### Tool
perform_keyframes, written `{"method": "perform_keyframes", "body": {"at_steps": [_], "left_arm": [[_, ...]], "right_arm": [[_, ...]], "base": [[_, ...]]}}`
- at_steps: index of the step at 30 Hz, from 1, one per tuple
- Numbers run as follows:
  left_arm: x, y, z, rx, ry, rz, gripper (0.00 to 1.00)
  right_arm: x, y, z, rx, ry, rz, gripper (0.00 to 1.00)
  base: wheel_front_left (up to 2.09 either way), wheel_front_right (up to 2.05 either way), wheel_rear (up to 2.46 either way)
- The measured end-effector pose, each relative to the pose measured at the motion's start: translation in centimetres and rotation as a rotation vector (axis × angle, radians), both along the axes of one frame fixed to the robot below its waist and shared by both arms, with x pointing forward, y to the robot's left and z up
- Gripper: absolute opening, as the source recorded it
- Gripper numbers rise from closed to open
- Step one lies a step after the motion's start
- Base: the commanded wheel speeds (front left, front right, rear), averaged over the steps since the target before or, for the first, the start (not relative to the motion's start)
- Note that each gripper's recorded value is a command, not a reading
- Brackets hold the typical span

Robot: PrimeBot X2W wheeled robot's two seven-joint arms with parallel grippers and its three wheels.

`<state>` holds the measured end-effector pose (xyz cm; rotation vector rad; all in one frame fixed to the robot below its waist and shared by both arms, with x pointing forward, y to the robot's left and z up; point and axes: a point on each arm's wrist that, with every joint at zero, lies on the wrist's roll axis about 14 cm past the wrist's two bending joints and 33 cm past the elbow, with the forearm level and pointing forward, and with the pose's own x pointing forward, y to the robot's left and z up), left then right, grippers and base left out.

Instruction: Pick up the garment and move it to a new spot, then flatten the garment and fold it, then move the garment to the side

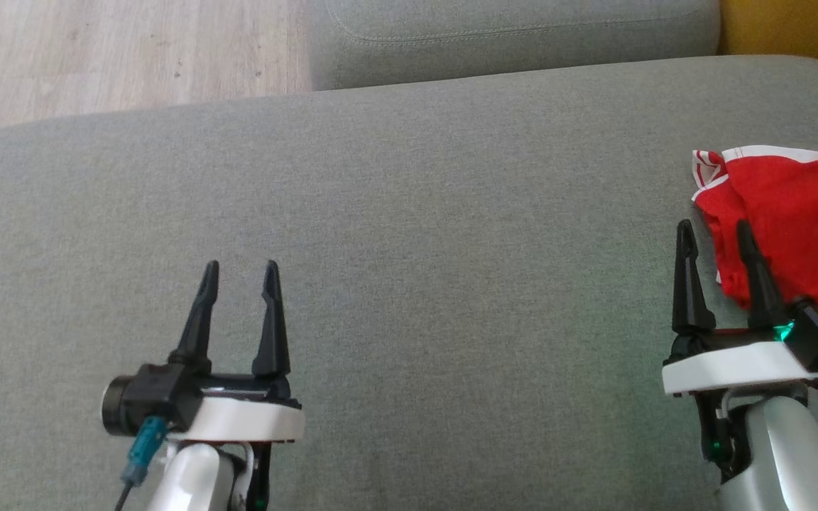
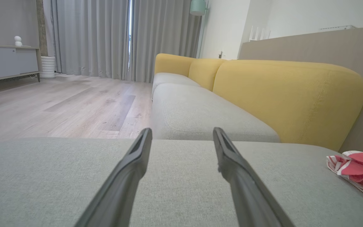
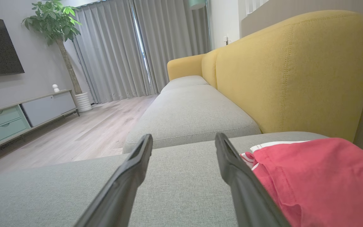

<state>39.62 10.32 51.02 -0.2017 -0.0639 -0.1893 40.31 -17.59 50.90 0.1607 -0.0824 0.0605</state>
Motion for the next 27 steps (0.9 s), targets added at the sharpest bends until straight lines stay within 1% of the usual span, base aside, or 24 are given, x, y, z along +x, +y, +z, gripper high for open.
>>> {"method": "perform_keyframes", "body": {"at_steps": [8, 9, 13, 19, 23, 24, 27], "left_arm": [[0.1, 0.4, 0.6, -0.020, -0.015, 0.009, 1.00], [0.1, 0.3, 1.0, -0.034, -0.027, 0.002, 1.00], [0.2, 0.1, 2.2, -0.026, -0.067, -0.009, 1.00], [0.1, 0.4, 2.3, -0.035, -0.071, 0.000, 1.00], [0.3, 0.9, 2.6, -0.060, -0.073, 0.016, 1.00], [0.3, 1.0, 2.5, -0.079, -0.068, 0.021, 0.00], [-0.1, 1.1, 0.5, -0.072, -0.004, 0.022, 0.00]], "right_arm": [[0.1, 0.0, 0.2, -0.003, -0.007, 0.001, 1.00], [0.1, 0.0, 0.2, -0.003, -0.007, 0.001, 1.00], [0.1, 0.0, 0.3, -0.011, -0.009, 0.001, 1.00], [0.0, 0.0, 0.3, -0.011, -0.011, 0.000, 1.00], [0.1, 0.0, 0.3, -0.011, -0.010, 0.001, 1.00], [0.1, 0.0, 0.3, -0.011, -0.010, 0.001, 0.00], [-0.5, 0.1, -1.7, -0.009, 0.052, 0.001, 0.00]], "base": [[0.00, 0.00, 0.00], [0.00, 0.00, 0.00], [0.00, 0.00, 0.00], [0.00, 0.00, 0.00], [0.00, 0.00, 0.00], [0.00, 0.00, 0.00], [0.00, 0.00, 0.00]]}}
